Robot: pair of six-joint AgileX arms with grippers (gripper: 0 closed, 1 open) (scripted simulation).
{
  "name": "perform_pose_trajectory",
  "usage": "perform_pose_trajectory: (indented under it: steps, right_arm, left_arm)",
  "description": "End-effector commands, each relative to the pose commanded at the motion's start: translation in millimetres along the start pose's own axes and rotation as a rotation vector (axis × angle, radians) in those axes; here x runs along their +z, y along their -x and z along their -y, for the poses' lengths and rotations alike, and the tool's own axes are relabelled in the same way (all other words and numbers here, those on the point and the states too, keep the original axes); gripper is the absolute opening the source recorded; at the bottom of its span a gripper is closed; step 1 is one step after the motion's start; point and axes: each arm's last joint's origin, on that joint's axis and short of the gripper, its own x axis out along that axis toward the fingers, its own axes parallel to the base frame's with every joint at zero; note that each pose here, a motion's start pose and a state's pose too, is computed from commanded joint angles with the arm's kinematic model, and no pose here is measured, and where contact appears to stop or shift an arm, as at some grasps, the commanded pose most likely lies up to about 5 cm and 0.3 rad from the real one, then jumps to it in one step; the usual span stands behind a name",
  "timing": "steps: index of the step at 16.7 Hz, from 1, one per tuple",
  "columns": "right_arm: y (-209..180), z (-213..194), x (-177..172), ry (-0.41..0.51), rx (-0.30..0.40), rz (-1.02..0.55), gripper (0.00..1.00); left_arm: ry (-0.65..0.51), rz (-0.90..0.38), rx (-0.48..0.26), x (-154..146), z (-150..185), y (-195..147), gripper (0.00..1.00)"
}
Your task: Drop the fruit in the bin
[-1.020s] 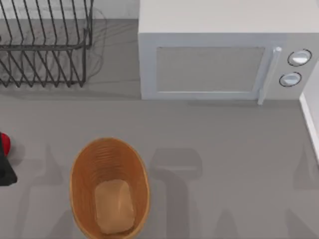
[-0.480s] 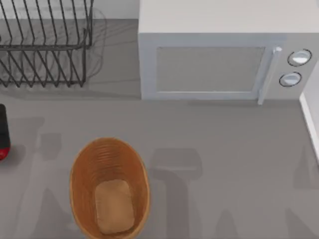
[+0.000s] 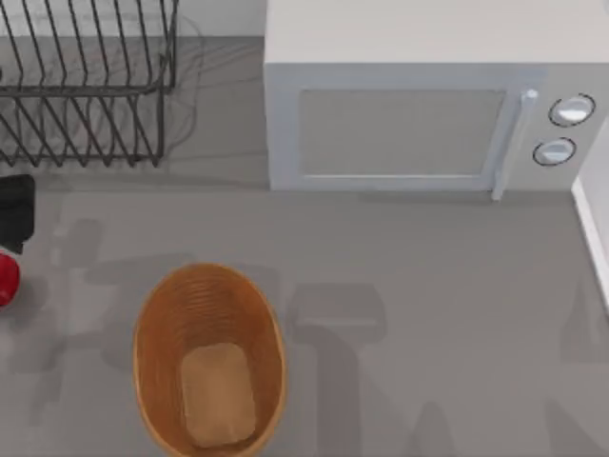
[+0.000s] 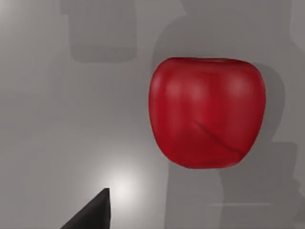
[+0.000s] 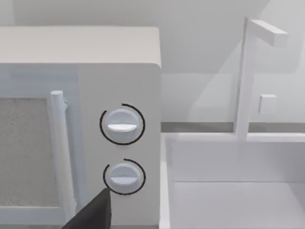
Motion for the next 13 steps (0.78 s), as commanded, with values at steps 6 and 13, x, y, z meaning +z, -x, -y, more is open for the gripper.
perform_pose_trajectory:
  steps: [6,13]
  right_arm:
    - [0.0,0.0,0.0,0.0,0.0,0.0,1.0]
    - [0.0,0.0,0.0,0.0,0.0,0.0,1.0]
  left_arm:
    - [0.029,-0.162,-0.005,38.0,-7.7,-26.9,1.0]
    - [0.028,-0.168,-0.005,38.1,-6.8,-33.3,1.0]
